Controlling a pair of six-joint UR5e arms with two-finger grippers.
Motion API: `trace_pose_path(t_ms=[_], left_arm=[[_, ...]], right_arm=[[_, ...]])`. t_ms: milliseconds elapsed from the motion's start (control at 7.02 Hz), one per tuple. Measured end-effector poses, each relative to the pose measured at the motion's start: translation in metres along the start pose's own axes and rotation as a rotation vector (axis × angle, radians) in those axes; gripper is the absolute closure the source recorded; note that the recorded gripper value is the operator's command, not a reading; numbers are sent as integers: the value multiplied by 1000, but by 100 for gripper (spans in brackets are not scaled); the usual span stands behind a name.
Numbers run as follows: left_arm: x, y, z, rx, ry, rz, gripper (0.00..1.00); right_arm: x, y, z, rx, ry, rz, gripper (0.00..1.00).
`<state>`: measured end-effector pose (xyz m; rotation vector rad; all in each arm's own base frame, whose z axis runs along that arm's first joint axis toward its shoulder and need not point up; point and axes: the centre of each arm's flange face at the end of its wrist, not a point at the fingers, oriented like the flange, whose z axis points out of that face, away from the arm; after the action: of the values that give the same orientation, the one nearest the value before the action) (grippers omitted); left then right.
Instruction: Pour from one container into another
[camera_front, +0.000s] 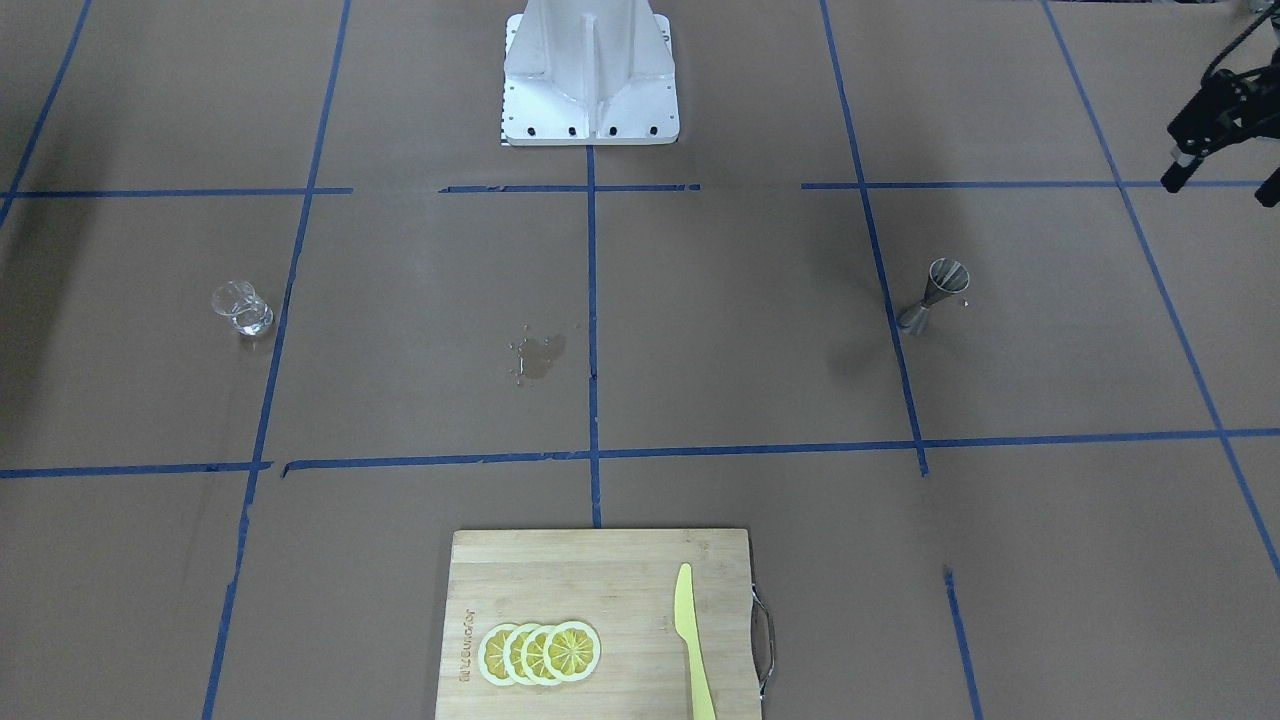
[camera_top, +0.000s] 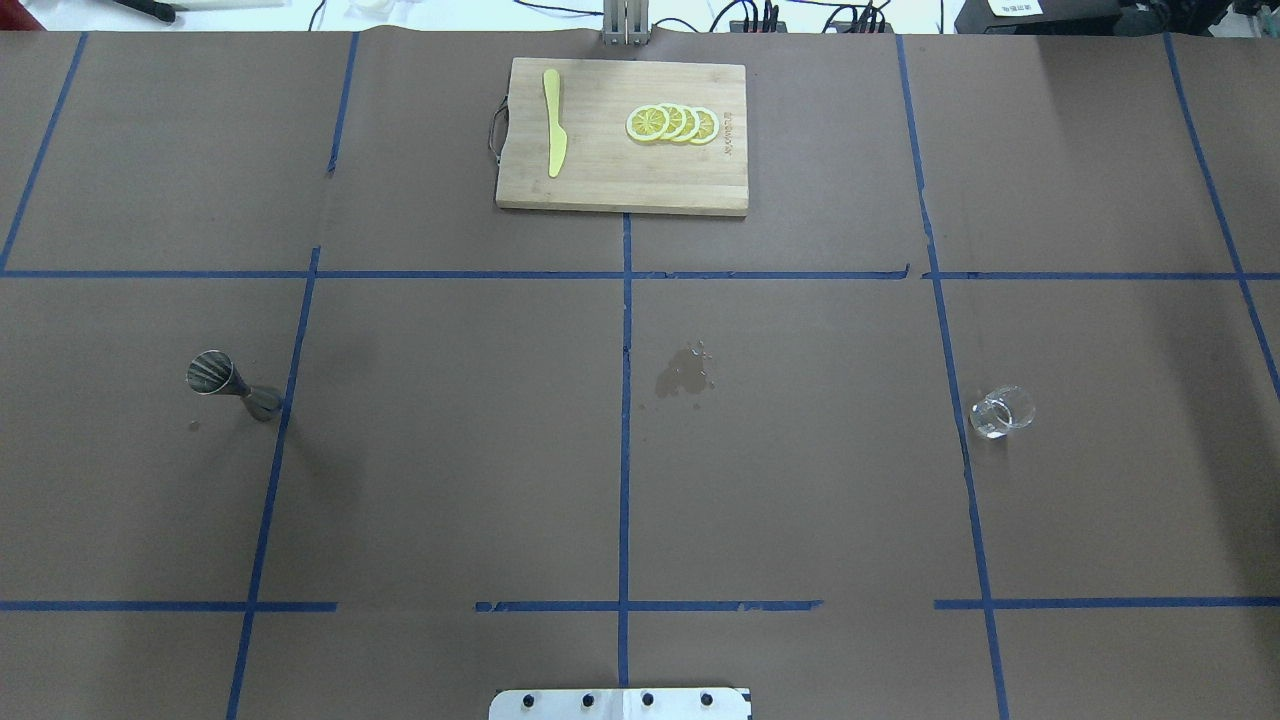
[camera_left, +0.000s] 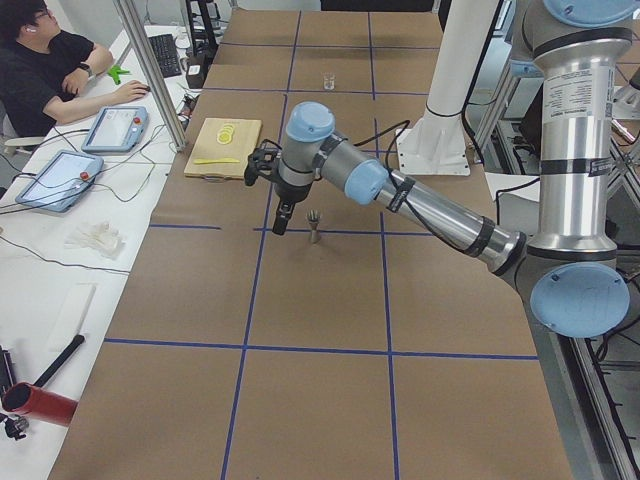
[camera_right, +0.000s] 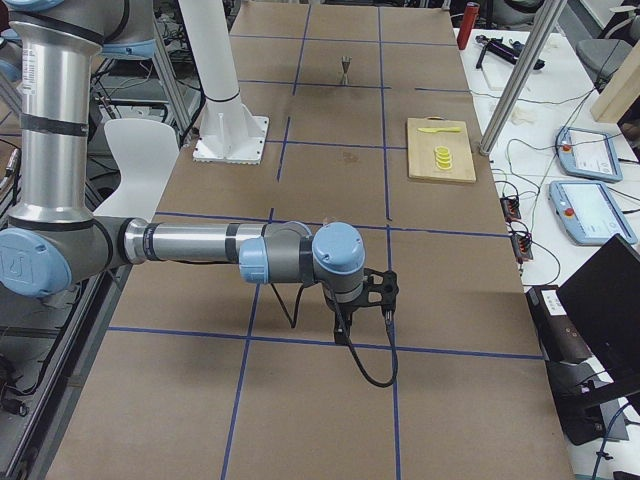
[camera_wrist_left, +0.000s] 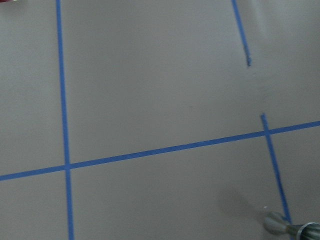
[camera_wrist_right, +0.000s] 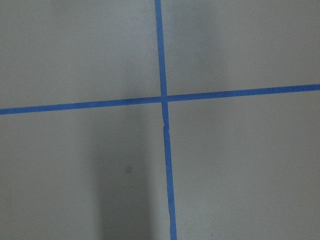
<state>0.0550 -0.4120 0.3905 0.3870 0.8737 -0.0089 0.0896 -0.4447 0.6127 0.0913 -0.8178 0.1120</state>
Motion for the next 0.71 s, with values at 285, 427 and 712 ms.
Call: trace_pose_path(t_ms=[285,427,712], left_arm=[[60,55,25,79,38,-103,0],[90,81,43,105,31,-161,0],[142,140,88,164,-25,-259,0]], right_arm=[[-8,-5,-6,15,-8,-17,0],[-11,-5,-8,18,-10,-17,0],[-19,-6,-14,25,-37,-11,0]])
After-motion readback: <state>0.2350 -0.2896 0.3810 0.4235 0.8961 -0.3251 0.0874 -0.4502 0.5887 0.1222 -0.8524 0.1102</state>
